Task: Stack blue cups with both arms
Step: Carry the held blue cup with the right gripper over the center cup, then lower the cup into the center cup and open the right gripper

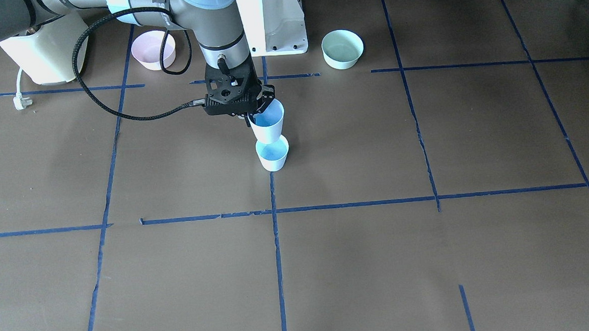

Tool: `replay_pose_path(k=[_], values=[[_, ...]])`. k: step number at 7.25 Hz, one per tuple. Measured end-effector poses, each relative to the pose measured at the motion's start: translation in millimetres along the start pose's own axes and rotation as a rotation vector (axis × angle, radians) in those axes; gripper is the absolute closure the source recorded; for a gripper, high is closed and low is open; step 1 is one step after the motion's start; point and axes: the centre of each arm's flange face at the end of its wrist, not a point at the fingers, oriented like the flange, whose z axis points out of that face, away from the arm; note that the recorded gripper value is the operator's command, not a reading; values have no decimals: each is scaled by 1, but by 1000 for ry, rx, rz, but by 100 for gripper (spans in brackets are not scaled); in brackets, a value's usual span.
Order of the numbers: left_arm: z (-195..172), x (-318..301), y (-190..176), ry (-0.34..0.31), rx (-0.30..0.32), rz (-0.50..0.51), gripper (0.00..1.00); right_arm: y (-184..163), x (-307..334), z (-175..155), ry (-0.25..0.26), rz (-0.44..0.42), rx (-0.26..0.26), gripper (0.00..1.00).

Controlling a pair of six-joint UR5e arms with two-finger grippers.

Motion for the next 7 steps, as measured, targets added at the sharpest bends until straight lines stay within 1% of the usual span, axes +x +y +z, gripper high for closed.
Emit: replay_pose_path(k=[2,3,4,5,6,7], values=[[0,0,1,0,-1,-1,0,-5,-4,14,25,7,-6,98],[0,0,1,0,-1,-1,0,-6,-5,17,30,8,-9,96],[0,-1,1,0,0,-2,0,-6,-6,18,30,8,-10,86],[-1,-2,1,0,1,-3,0,-6,-7,18,29,8,-10,81],[-1,-2,1,0,2,-4,0,-6,-8,18,27,7,-10,60],[-2,-2,1,-1,3,-4,0,-7,-11,18,27,7,-10,34]])
